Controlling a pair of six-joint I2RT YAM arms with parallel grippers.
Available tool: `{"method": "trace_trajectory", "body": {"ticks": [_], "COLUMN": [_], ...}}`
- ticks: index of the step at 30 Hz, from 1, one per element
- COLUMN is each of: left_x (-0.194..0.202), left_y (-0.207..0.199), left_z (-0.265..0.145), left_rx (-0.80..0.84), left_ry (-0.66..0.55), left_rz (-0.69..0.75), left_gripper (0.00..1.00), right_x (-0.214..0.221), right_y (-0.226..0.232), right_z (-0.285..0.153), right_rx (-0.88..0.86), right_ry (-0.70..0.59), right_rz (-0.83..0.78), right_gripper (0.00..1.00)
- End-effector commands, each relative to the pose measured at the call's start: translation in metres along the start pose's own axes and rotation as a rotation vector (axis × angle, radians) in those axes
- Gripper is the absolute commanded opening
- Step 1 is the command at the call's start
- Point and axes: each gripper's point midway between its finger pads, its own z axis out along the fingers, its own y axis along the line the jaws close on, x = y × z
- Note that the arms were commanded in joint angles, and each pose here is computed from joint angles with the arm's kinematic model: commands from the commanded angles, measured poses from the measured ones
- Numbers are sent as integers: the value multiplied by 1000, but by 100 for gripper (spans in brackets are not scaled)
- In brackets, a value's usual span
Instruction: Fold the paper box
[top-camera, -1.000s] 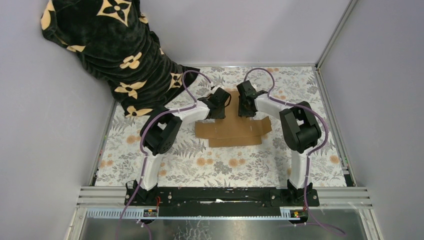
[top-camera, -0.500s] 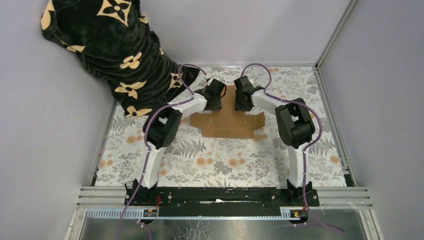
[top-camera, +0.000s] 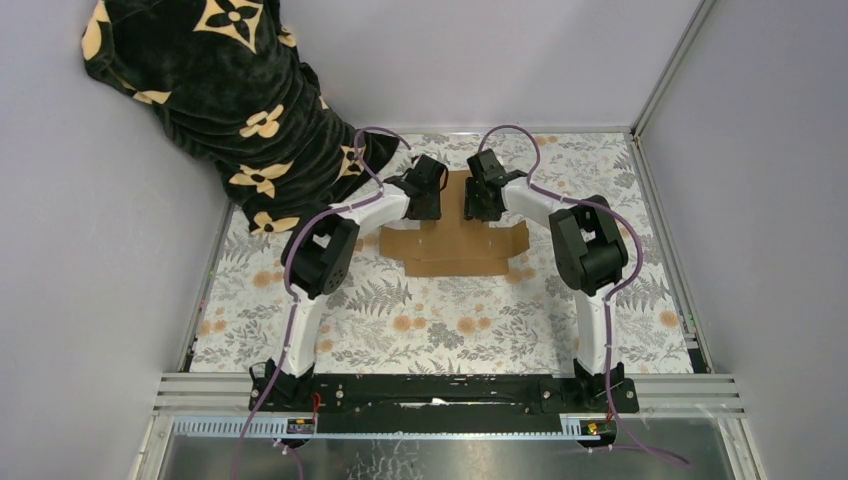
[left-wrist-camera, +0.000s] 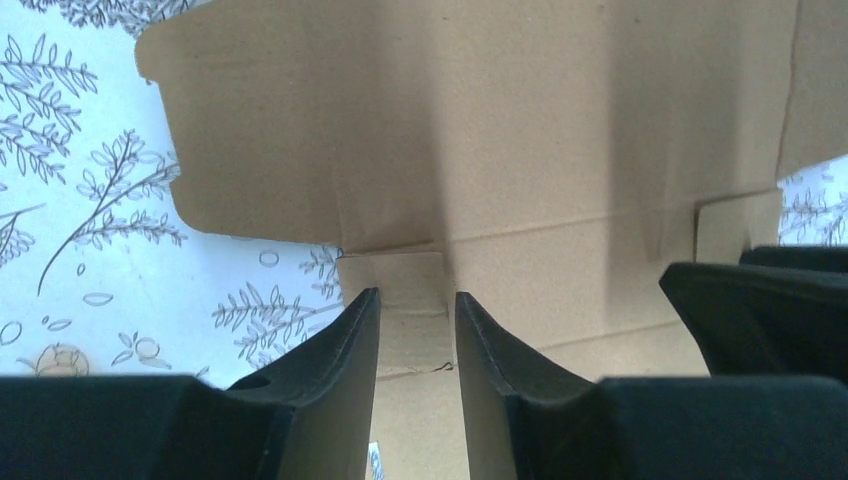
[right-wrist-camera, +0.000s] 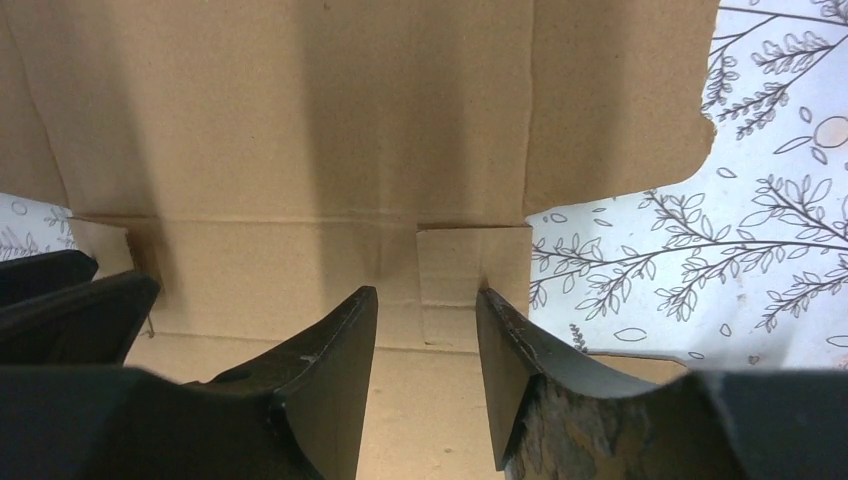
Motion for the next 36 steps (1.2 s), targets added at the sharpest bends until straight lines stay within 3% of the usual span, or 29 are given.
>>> {"method": "trace_trajectory", "body": {"ticks": [1, 13, 24, 36], "left_x": [-4, -46, -8, 38], "left_y": [1, 1, 40, 72], "left_z": [-29, -94, -141, -138], "left_rx": [34, 72, 35, -18], "left_ry": [23, -107, -140, -99], "left_rz": [24, 22, -54, -110], "left_gripper": [41, 48, 50, 52], "right_x": [39, 3, 55, 88], "right_y": [2, 19, -13, -41], "right_z": [-13, -97, -137, -146], "right_rx": [-39, -172, -166, -116], "right_ry": [141, -5, -28, -23], "right_rz": [-27, -27, 48, 76], "right_gripper": [50, 63, 66, 68]}}
